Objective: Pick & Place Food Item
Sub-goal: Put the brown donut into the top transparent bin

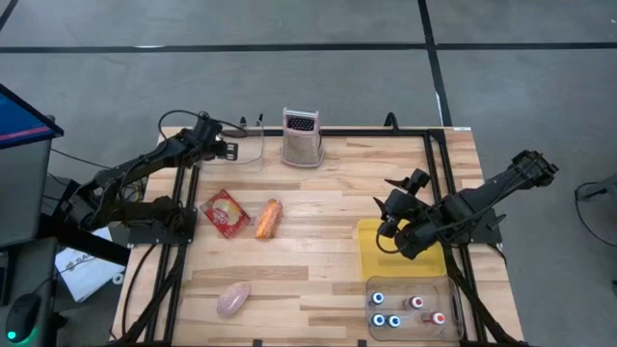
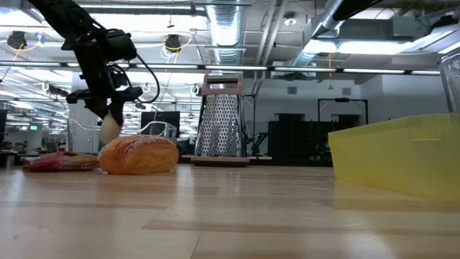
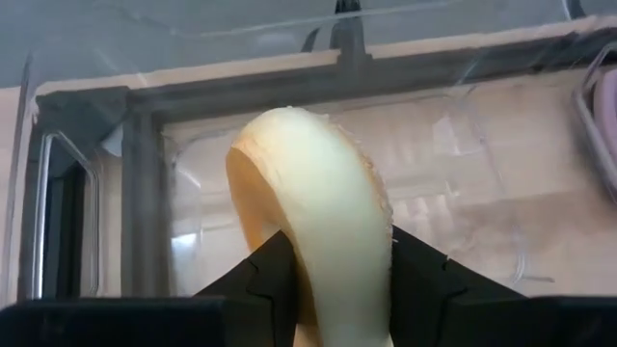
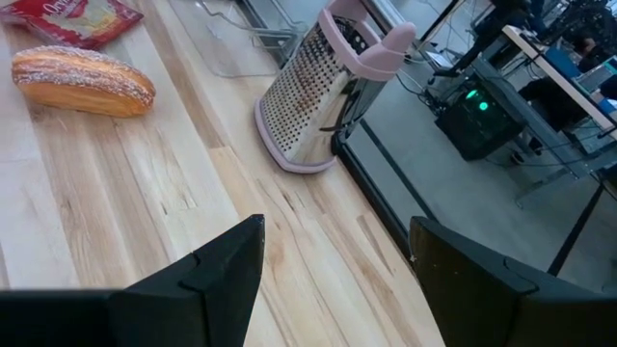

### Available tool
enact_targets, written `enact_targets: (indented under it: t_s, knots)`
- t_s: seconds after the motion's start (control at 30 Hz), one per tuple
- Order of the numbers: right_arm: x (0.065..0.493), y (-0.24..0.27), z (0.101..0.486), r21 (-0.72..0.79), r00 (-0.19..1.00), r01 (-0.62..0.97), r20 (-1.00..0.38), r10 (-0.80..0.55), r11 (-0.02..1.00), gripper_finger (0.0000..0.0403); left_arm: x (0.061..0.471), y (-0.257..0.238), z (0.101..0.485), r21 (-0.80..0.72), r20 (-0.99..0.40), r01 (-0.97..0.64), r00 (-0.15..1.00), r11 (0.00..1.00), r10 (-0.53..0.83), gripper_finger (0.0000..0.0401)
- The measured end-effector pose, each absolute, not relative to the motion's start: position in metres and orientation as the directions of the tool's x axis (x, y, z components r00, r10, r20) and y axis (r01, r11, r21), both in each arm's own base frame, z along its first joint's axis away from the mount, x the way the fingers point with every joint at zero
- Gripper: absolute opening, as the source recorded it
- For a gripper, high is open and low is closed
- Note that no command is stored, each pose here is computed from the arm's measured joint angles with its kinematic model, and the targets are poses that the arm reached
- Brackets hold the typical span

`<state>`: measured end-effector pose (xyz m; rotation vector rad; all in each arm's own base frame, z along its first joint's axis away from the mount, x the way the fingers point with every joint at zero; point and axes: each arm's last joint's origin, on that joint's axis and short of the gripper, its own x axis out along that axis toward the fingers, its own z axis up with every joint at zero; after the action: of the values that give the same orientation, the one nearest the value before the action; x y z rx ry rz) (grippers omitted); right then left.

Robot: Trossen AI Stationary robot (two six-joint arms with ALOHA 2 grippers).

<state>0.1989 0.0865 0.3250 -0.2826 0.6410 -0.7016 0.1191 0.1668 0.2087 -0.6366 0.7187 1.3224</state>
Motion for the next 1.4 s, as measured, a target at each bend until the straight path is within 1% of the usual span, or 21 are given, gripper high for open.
enact_targets:
  t_s: [0.2, 0.37, 0.43, 0.6, 0.77, 0.93, 1.13, 1.33, 1.4]
  knots:
    - [0.199, 0.087, 0.325, -0.444, 0.584, 0.503, -0.458, -0.67, 0.742, 0.0249, 0.12, 0.161, 0.205, 0.003, -0.805, -0.99, 0.082, 0.143, 0.588, 0.0113]
    - [0.199, 0.087, 0.325, -0.451, 0.584, 0.496, -0.46, -0.669, 0.742, 0.0249, 0.122, 0.157, 0.199, -0.026, -0.804, -0.992, 0.097, 0.127, 0.587, 0.0113]
    - [0.199, 0.087, 0.325, -0.456, 0.584, 0.492, -0.459, -0.669, 0.742, 0.0249, 0.127, 0.158, 0.198, -0.073, -0.774, -0.987, 0.145, 0.142, 0.616, 0.0113]
    - [0.199, 0.087, 0.325, -0.461, 0.584, 0.487, -0.459, -0.669, 0.742, 0.0249, 0.142, 0.163, 0.202, -0.222, -0.68, -0.951, 0.309, 0.215, 0.665, 0.0108]
    - [0.199, 0.087, 0.325, -0.461, 0.584, 0.488, -0.459, -0.669, 0.741, 0.0249, 0.157, 0.171, 0.195, -0.297, -0.655, -0.919, 0.393, 0.257, 0.646, 0.0104]
    - [0.199, 0.087, 0.325, -0.461, 0.584, 0.488, -0.458, -0.67, 0.741, 0.0249, 0.172, 0.182, 0.174, -0.309, -0.667, -0.915, 0.404, 0.261, 0.627, 0.0104]
    - [0.199, 0.087, 0.325, -0.46, 0.584, 0.486, -0.461, -0.668, 0.743, 0.0249, 0.181, 0.191, 0.153, -0.31, -0.691, -0.914, 0.406, 0.262, 0.598, 0.0105]
    - [0.199, 0.087, 0.325, -0.458, 0.584, 0.483, -0.466, -0.665, 0.746, 0.0249, 0.181, 0.191, 0.153, -0.3, -0.69, -0.915, 0.403, 0.269, 0.601, 0.0134]
    - [0.199, 0.087, 0.325, -0.458, 0.584, 0.483, -0.466, -0.665, 0.746, 0.0249, 0.179, 0.189, 0.158, -0.288, -0.681, -0.912, 0.409, 0.292, 0.608, 0.0147]
